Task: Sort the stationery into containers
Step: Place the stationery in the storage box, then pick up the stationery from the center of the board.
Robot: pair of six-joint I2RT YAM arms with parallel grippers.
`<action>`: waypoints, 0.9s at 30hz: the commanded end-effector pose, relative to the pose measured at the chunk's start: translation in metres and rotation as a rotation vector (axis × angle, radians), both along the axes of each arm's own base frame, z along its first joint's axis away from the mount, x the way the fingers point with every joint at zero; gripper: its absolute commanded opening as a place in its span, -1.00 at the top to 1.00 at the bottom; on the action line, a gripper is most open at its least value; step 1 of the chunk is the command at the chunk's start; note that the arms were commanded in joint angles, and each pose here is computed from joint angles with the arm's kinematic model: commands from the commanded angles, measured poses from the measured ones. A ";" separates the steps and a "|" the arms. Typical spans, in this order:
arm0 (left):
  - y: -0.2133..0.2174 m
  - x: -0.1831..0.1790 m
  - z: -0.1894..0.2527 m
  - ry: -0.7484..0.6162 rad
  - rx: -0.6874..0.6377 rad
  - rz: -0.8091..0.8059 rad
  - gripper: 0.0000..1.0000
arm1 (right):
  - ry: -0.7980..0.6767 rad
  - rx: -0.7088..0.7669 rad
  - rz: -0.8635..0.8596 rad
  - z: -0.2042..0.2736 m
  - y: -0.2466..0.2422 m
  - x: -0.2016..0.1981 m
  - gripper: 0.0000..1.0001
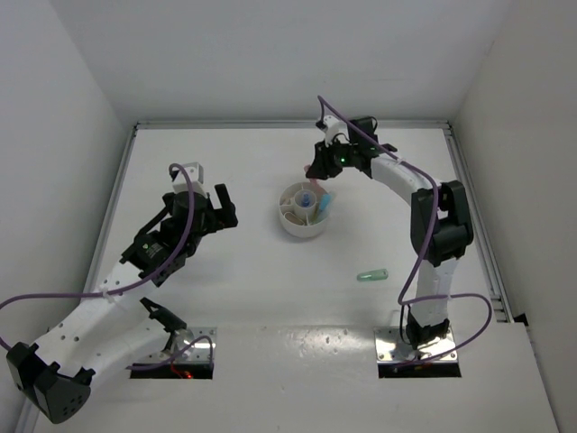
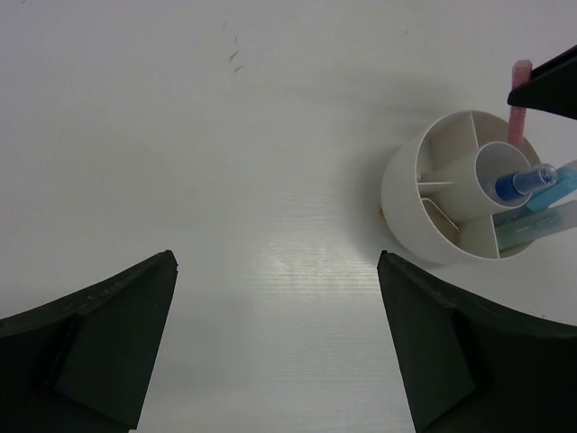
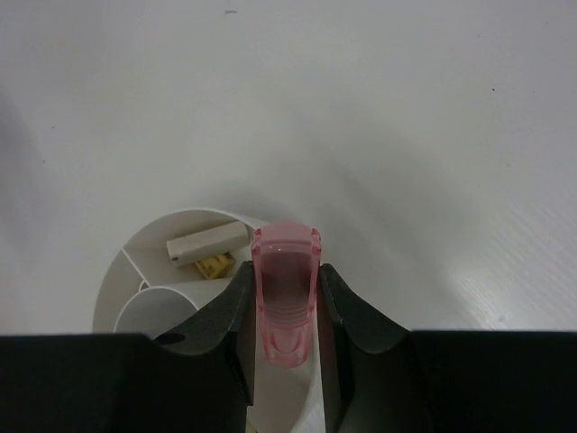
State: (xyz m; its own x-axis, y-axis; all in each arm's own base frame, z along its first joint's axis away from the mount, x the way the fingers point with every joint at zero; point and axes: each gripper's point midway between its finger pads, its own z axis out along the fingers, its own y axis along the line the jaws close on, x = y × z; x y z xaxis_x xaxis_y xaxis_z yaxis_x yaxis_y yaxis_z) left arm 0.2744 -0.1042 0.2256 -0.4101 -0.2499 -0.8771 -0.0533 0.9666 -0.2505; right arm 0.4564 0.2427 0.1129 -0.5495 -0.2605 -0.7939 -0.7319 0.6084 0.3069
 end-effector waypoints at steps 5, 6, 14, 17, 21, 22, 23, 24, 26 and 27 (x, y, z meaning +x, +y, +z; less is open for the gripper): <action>0.001 0.002 0.009 -0.036 -0.013 -0.003 -0.99 | -0.017 -0.019 0.061 0.004 -0.001 -0.008 0.32; 0.001 0.002 0.009 -0.036 -0.013 -0.003 -0.99 | -0.026 -0.023 0.067 0.006 -0.001 -0.007 0.22; 0.001 0.002 0.009 -0.036 -0.013 -0.003 -0.99 | -0.071 -0.021 0.078 0.025 -0.006 -0.009 -0.10; 0.001 0.002 0.009 -0.036 -0.013 -0.003 -0.99 | -0.144 -0.037 0.051 0.052 -0.012 -0.008 -0.04; 0.000 0.003 0.011 -0.044 -0.017 -0.003 -0.74 | -0.321 -0.127 -0.047 0.093 -0.037 -0.002 0.55; 0.000 0.004 0.013 -0.052 -0.012 -0.007 -0.57 | -0.379 -0.181 -0.121 0.110 -0.055 -0.005 1.00; -0.001 0.005 0.010 -0.043 -0.007 -0.007 -0.26 | -0.418 -0.225 -0.154 0.117 -0.066 -0.007 1.00; -0.003 0.008 0.013 -0.049 -0.011 -0.007 0.53 | -0.429 -0.270 -0.174 0.118 -0.077 -0.012 1.00; -0.006 0.012 0.017 -0.049 -0.015 -0.015 1.00 | -0.455 -0.378 -0.164 0.118 -0.097 -0.033 1.00; -0.006 0.016 0.014 -0.036 -0.007 -0.006 1.00 | -0.482 -0.463 -0.070 0.110 -0.106 -0.042 1.00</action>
